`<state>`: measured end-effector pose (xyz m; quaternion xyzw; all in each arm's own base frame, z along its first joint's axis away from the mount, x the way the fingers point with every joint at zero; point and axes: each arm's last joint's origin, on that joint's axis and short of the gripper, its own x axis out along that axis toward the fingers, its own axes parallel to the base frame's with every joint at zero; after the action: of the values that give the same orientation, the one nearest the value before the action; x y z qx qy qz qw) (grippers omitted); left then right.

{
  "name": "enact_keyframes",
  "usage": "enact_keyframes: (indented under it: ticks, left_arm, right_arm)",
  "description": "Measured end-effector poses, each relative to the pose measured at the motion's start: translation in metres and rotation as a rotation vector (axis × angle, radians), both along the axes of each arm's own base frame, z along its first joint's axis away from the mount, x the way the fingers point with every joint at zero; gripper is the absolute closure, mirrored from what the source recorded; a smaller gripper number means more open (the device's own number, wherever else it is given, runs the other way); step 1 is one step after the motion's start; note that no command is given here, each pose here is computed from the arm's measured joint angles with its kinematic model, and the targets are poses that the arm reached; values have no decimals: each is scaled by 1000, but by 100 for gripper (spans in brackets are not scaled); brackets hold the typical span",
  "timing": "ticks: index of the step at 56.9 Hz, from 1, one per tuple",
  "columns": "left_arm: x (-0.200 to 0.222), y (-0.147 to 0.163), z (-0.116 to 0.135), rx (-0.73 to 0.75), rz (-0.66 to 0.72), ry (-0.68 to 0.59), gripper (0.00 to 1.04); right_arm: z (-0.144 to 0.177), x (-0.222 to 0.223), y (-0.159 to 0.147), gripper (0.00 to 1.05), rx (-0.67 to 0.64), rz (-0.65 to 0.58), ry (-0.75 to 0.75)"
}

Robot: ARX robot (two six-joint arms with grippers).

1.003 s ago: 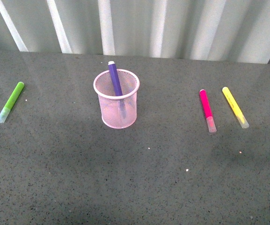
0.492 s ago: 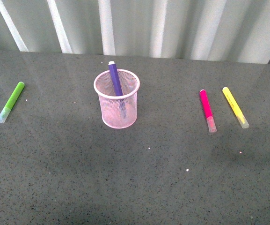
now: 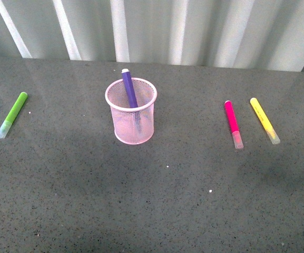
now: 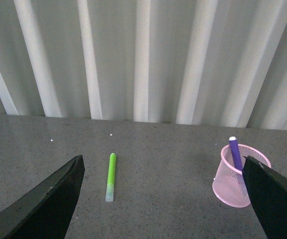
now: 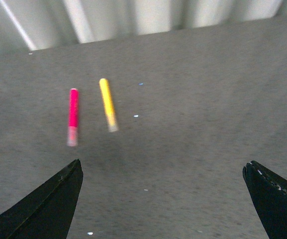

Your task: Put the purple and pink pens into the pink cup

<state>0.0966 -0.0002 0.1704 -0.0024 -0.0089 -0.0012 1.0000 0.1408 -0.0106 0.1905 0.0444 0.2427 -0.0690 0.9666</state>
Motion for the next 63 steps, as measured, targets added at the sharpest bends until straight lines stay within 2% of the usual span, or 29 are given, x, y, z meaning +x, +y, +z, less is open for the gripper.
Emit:
enact_keyframes:
  ticks: [4,13,17,32,50,63]
  left_arm:
    - [0,0,0,0,0,0,7]
    - [0,0,0,0,0,-1,7]
    - [0,0,0,0,0,-1,7]
    - [0,0,0,0,0,0,7]
    - [0,0,0,0,0,0,7]
    - [0,0,0,0,0,0,7]
  right_arm:
    - [9,33,0,7,115,74,71]
    - [1,99,0,7,272,101,277]
    - [-9,133,3,7,259,88,341]
    - [-32,202,30,7,149,180,408]
    - [-81,233,50,7,-1,244,544]
    - [-95,255,62,7,-18,274,551]
